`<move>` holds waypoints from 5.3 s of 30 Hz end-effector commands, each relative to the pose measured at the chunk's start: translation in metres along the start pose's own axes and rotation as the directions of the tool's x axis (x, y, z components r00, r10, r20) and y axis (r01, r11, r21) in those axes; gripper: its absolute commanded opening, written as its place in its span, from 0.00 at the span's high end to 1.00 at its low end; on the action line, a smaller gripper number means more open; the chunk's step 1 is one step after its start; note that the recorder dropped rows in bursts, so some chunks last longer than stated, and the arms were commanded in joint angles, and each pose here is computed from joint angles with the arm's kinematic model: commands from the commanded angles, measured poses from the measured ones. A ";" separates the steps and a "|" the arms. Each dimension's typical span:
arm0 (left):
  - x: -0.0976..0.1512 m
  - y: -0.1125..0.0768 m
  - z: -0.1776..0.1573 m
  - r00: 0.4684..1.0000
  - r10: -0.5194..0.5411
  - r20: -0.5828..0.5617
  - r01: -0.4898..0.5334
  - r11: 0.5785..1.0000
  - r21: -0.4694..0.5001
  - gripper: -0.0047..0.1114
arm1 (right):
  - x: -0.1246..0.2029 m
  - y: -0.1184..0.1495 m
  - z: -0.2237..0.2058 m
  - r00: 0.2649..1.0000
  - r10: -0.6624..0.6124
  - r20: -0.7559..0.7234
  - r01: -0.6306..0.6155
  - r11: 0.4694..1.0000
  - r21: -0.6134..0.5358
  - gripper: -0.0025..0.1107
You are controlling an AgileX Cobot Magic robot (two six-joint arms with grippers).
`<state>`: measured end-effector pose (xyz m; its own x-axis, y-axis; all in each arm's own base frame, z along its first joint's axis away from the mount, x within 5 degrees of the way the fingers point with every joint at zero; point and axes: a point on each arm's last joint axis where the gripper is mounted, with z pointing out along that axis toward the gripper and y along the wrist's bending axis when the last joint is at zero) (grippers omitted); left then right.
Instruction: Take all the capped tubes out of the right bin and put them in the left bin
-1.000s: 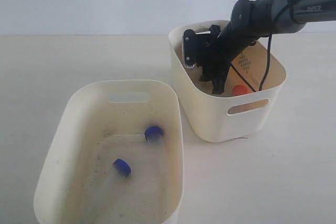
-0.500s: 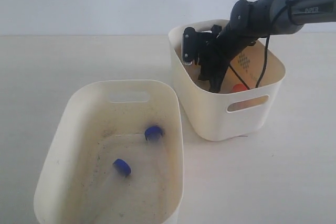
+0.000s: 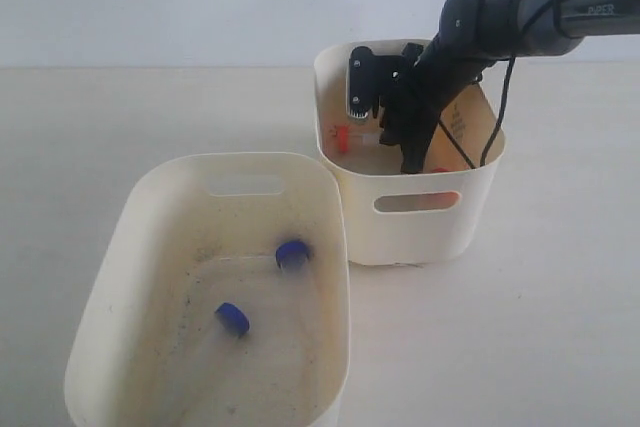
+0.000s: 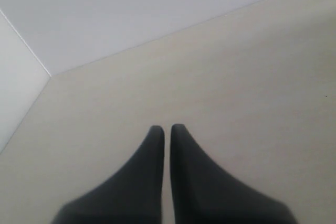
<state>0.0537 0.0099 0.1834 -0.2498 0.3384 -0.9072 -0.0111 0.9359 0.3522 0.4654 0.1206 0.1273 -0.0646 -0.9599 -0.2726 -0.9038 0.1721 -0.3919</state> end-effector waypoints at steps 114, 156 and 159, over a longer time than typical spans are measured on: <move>-0.001 0.000 0.000 1.000 -0.012 0.008 0.012 1.000 0.004 0.92 | -0.148 0.134 -0.228 0.832 0.494 0.252 -0.372 0.834 -0.407 0.98; -0.001 0.000 0.000 1.000 -0.012 0.008 0.012 1.000 0.004 0.92 | -0.087 0.042 -0.248 0.463 0.887 -0.006 -0.868 0.454 0.201 0.98; -0.001 0.000 0.000 1.000 -0.012 0.008 0.012 1.000 0.004 0.92 | -0.095 0.027 -0.232 0.436 0.899 -0.036 -0.871 0.431 0.236 0.98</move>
<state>0.0537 0.0099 0.1834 -0.2498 0.3384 -0.9072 -0.0111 0.9359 0.3522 0.3322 0.1626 0.3527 -0.8291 -0.2880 -0.4792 -0.2768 0.9561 -0.0958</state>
